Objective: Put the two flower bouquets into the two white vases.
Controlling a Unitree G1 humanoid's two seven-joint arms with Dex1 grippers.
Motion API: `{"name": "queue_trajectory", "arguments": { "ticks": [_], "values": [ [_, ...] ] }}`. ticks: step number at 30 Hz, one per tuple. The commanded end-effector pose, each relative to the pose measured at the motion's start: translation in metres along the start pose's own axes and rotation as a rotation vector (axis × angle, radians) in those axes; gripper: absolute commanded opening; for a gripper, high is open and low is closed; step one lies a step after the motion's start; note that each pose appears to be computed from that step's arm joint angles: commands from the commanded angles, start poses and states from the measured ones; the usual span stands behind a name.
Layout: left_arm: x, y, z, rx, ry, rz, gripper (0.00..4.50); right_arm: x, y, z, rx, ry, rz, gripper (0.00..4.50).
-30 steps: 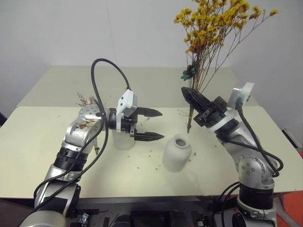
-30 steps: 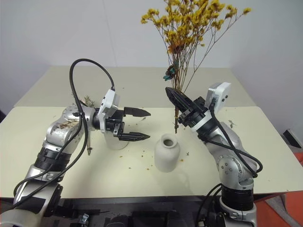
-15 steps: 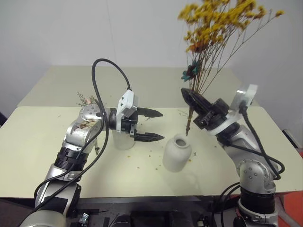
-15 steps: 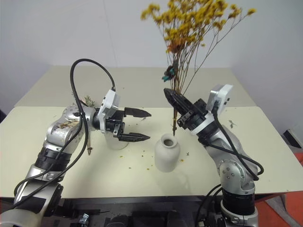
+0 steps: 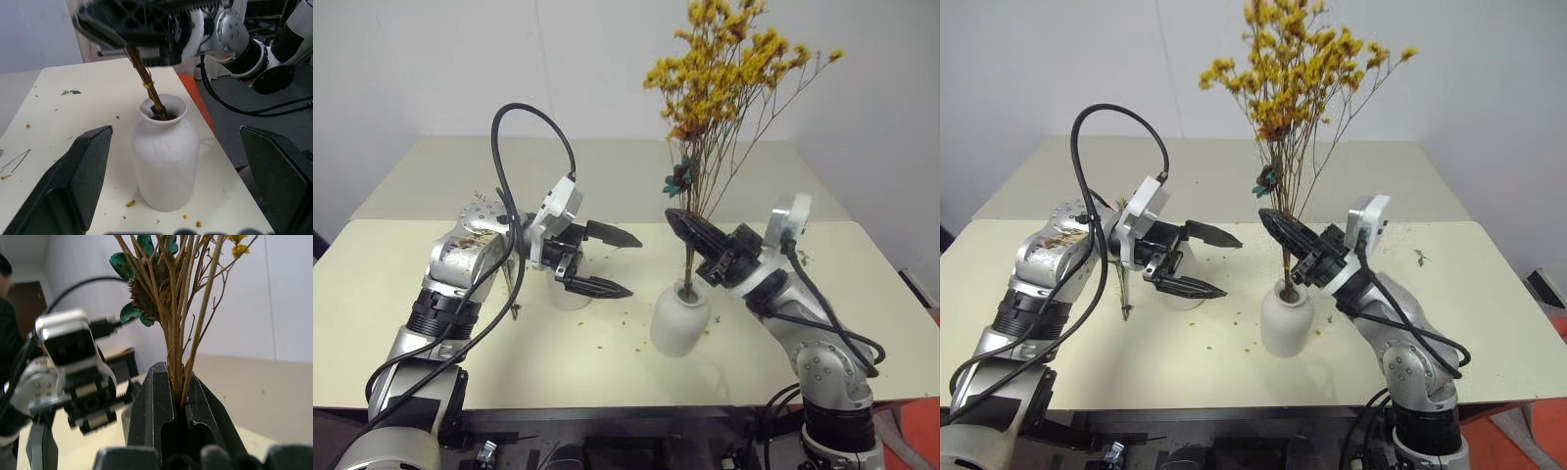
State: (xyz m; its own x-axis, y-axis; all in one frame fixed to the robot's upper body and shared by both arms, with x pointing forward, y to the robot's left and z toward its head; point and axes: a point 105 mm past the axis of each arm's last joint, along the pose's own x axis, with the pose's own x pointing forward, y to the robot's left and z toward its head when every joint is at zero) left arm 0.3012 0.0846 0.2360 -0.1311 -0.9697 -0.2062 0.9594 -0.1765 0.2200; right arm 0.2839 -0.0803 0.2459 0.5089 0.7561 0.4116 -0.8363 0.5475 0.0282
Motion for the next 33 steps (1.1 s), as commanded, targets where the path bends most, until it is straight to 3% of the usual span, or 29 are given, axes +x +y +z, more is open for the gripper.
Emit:
{"name": "queue_trajectory", "arguments": {
  "ticks": [1, 19, 33],
  "values": [
    [-0.001, 0.000, 0.010, 0.046, 0.006, -0.004, 4.50, -0.002, 0.005, 0.005, -0.065, -0.015, 0.022, 0.02],
    [0.000, 0.002, 0.012, 0.035, 0.016, -0.010, 4.50, -0.014, 0.008, -0.007, -0.100, 0.000, -0.014, 0.02],
    [0.001, 0.005, 0.011, 0.034, 0.022, -0.018, 4.50, -0.027, 0.011, 0.000, -0.115, -0.002, -0.032, 4.47]
  ]
}}
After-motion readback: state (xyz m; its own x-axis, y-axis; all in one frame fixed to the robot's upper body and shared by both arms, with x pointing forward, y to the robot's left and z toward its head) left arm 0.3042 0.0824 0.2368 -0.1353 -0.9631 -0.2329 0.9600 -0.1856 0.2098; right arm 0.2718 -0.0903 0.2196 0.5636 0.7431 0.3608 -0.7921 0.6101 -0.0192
